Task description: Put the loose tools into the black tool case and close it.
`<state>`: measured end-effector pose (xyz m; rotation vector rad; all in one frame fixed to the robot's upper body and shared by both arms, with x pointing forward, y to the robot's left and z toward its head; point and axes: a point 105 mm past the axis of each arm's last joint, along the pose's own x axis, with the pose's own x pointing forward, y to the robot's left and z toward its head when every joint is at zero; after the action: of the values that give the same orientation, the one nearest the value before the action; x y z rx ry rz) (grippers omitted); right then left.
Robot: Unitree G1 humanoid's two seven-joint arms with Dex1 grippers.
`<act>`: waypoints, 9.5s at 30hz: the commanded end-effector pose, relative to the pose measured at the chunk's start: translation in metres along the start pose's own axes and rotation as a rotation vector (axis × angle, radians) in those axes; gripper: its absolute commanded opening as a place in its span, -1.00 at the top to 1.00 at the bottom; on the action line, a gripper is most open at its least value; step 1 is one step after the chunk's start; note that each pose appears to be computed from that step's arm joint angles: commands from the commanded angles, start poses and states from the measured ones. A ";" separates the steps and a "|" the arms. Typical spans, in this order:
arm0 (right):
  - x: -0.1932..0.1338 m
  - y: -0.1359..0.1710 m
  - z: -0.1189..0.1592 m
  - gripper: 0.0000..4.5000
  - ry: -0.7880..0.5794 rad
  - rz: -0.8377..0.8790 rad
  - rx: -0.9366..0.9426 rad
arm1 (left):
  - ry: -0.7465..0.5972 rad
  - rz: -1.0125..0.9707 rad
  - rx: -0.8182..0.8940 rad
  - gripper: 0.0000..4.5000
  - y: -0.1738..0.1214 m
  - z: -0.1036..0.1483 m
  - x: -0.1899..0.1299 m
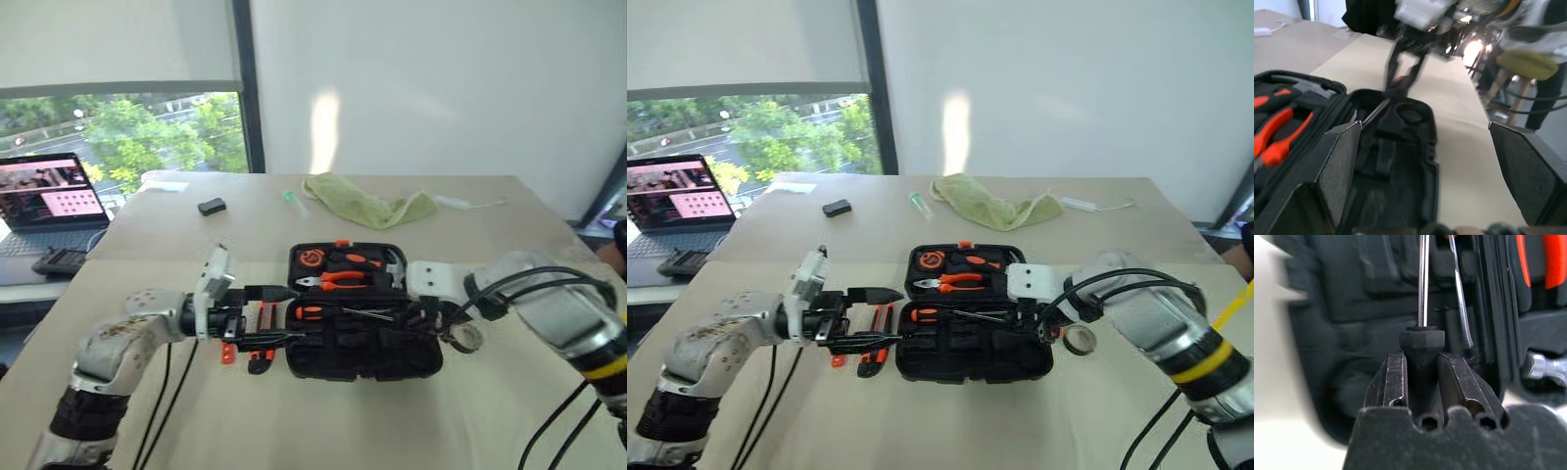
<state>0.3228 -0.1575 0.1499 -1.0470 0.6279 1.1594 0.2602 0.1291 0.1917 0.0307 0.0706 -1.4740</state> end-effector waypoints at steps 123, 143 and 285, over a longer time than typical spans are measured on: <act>-0.075 0.106 0.057 -0.66 -0.737 -0.233 0.156 | 0.365 1.215 -0.450 -0.53 0.037 -0.127 -0.031; -0.076 0.115 0.051 -0.66 -0.718 -0.332 0.228 | 0.182 0.120 -0.012 0.79 0.031 -0.005 0.046; -0.078 0.135 0.039 -0.66 -0.625 -0.401 0.303 | 0.257 0.183 -0.196 0.96 0.047 -0.067 0.083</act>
<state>0.1687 -0.1530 0.1846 -0.4617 0.0928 0.9132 0.3107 0.0576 0.1135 0.0027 0.4200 -1.2777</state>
